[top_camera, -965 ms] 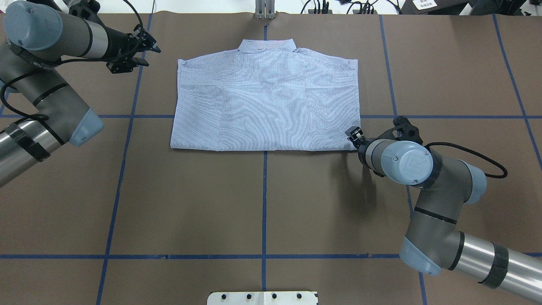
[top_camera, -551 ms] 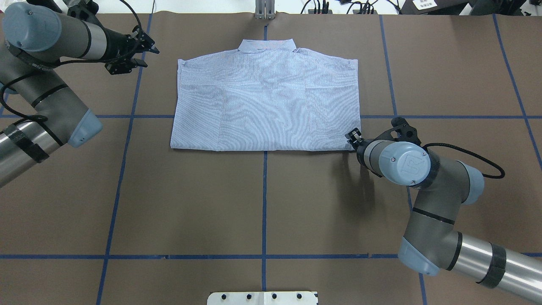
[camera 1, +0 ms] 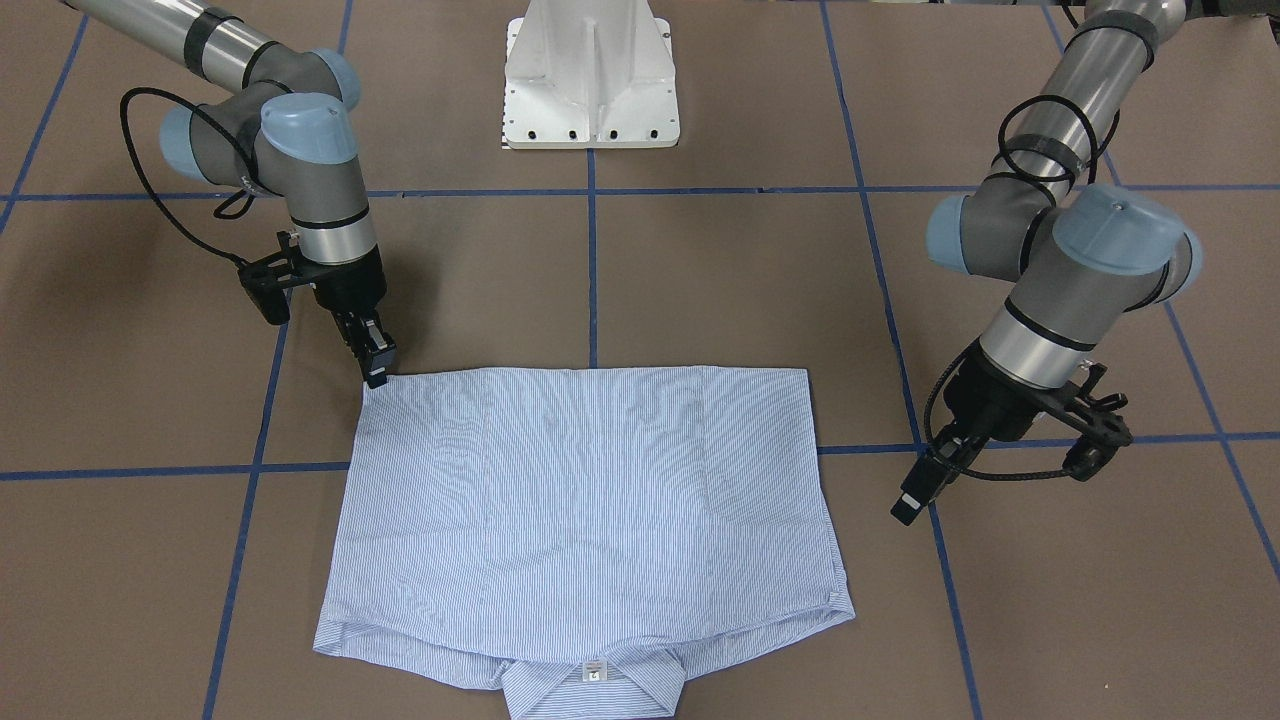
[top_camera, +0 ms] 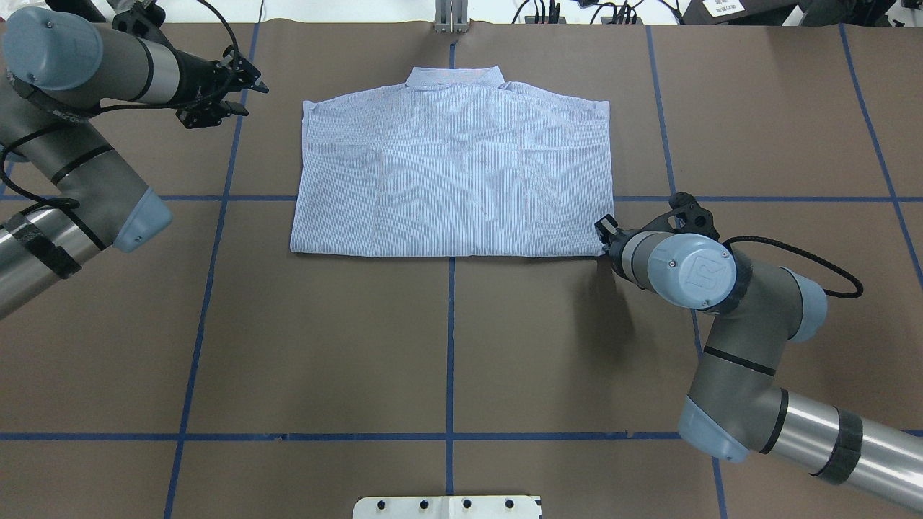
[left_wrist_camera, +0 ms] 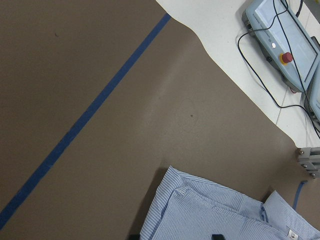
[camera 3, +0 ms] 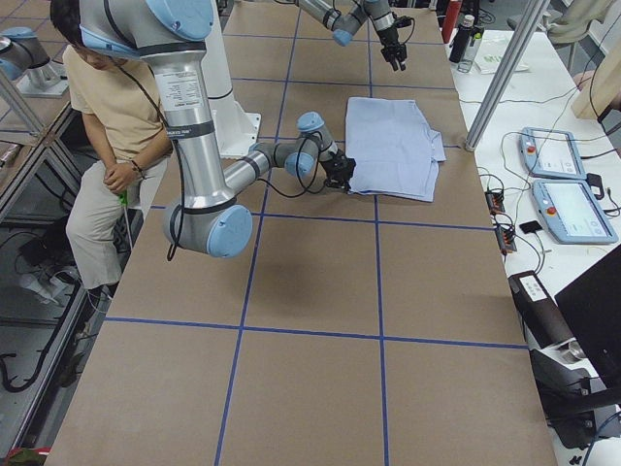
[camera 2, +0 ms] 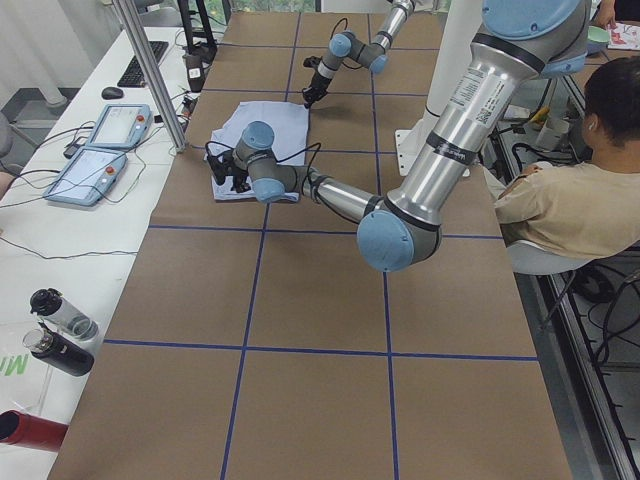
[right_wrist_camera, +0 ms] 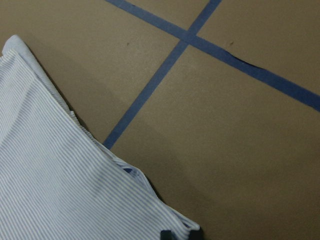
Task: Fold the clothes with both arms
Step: 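Drag the folded shirt with the right gripper toward the robot, rotating it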
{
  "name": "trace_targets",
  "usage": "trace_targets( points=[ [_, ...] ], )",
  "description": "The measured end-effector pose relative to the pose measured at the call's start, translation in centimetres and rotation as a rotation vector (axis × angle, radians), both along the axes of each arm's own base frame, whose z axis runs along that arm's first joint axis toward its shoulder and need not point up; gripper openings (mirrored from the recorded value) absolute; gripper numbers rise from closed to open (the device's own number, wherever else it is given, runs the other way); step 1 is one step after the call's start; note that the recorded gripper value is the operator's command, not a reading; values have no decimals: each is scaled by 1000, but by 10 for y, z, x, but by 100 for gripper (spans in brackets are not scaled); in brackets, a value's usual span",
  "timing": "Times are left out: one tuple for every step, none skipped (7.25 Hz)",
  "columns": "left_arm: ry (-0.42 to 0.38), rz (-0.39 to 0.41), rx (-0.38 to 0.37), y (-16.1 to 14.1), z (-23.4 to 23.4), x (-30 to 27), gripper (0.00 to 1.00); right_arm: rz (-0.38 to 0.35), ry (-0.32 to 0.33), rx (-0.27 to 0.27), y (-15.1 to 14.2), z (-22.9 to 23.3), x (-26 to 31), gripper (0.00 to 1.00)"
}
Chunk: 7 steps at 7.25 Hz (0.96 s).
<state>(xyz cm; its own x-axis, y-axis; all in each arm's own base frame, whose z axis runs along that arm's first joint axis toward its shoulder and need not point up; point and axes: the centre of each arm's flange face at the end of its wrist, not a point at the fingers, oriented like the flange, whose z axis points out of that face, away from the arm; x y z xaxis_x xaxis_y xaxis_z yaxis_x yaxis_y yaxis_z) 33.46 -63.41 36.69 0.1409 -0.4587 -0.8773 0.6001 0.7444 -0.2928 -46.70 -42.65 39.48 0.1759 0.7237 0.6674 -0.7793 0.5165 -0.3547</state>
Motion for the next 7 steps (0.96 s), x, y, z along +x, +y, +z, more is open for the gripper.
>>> trace_targets(
  points=[
    [-1, -3, 1, 0, 0, 0, 57, 4, 1, -1, -2, 0, 1, 0],
    [-2, -5, 1, 0, 0, 0, 57, 8, 2, -3, -4, 0, 3, 0],
    [-2, -5, 1, 0, 0, 0, 57, 9, -2, -3, -6, -2, 5, 0],
    [-2, -5, 2, 0, 0, 0, 56, 7, -15, 0, -5, -9, 10, 0],
    [1, -5, 5, 1, -2, -1, 56, -4, -36, -2, 3, -20, 23, 0],
    [7, -4, 13, 2, -7, -2, 56, -31, -48, -21, 19, -39, 40, 0],
    [13, -4, 20, 4, -12, -4, 56, -87, -33, -59, 48, -61, 46, 0]
  ],
)
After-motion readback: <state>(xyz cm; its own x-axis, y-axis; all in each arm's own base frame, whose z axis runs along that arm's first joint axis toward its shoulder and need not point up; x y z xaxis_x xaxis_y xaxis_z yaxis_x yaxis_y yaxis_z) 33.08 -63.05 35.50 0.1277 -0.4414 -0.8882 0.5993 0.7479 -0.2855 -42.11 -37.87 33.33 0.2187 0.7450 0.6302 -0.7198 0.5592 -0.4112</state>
